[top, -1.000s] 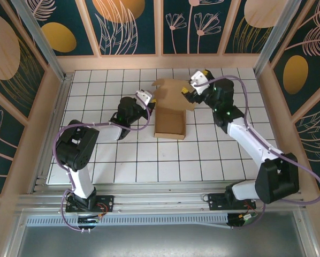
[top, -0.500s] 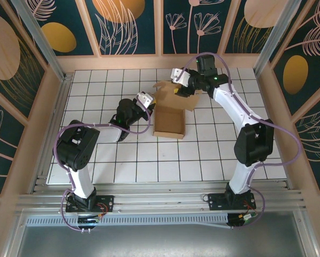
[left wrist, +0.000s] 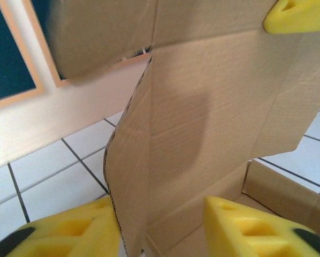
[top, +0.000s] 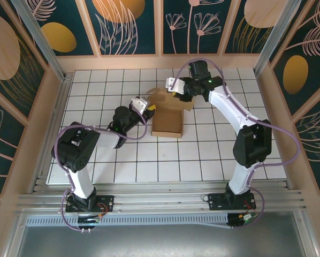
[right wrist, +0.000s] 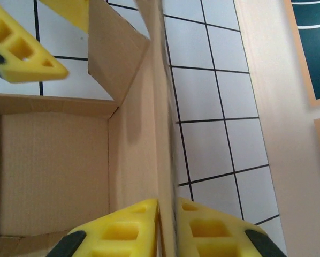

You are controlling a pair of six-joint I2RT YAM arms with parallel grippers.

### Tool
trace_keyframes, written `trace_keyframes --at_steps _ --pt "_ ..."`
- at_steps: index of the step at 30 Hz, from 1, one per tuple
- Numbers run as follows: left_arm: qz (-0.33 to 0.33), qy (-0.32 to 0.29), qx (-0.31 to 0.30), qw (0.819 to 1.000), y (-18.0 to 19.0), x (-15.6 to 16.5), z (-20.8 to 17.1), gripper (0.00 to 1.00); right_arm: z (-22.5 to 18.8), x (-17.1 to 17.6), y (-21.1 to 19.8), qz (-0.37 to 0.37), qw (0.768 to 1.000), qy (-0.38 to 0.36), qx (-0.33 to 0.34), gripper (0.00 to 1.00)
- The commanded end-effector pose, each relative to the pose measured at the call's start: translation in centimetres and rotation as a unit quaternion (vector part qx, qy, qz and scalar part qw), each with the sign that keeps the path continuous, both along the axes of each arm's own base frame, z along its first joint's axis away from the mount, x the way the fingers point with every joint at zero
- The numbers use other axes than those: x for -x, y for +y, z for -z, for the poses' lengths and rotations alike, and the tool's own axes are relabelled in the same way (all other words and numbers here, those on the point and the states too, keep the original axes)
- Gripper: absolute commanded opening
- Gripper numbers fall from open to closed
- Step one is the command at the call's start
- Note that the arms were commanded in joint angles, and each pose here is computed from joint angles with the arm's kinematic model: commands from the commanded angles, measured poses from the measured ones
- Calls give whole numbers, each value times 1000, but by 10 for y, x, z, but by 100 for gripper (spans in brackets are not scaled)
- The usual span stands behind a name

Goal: Fold the paper box

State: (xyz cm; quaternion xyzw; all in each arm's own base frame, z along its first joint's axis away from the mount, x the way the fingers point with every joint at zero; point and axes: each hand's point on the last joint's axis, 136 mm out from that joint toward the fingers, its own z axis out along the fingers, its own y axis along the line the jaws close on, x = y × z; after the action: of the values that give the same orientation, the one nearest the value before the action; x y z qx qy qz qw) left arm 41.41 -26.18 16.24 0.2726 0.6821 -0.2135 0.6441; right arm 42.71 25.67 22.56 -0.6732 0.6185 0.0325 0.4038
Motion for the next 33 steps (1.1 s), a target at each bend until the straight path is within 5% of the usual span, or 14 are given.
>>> trace_keyframes --at_steps 1,6,12,16,19,26,33 --pt "-22 -24 128 991 16 14 -67 46 -20 7 -4 -1 999 -35 9 14" --pt "-150 143 254 945 66 -2 -69 38 -13 13 -4 -9 999 -32 23 12" --pt "-234 292 228 899 95 -28 -20 30 -5 16 1 -21 999 -15 23 7" --pt "-174 387 190 885 70 -44 9 25 -5 17 4 -24 999 -16 26 6" --pt "-112 455 210 858 43 -52 33 18 -5 19 6 -24 999 -18 27 6" --pt "-25 504 245 828 11 -49 44 6 -4 23 9 -24 999 -16 23 6" --pt "27 520 245 818 1 -30 41 0 -1 20 12 -17 1000 -12 17 6"
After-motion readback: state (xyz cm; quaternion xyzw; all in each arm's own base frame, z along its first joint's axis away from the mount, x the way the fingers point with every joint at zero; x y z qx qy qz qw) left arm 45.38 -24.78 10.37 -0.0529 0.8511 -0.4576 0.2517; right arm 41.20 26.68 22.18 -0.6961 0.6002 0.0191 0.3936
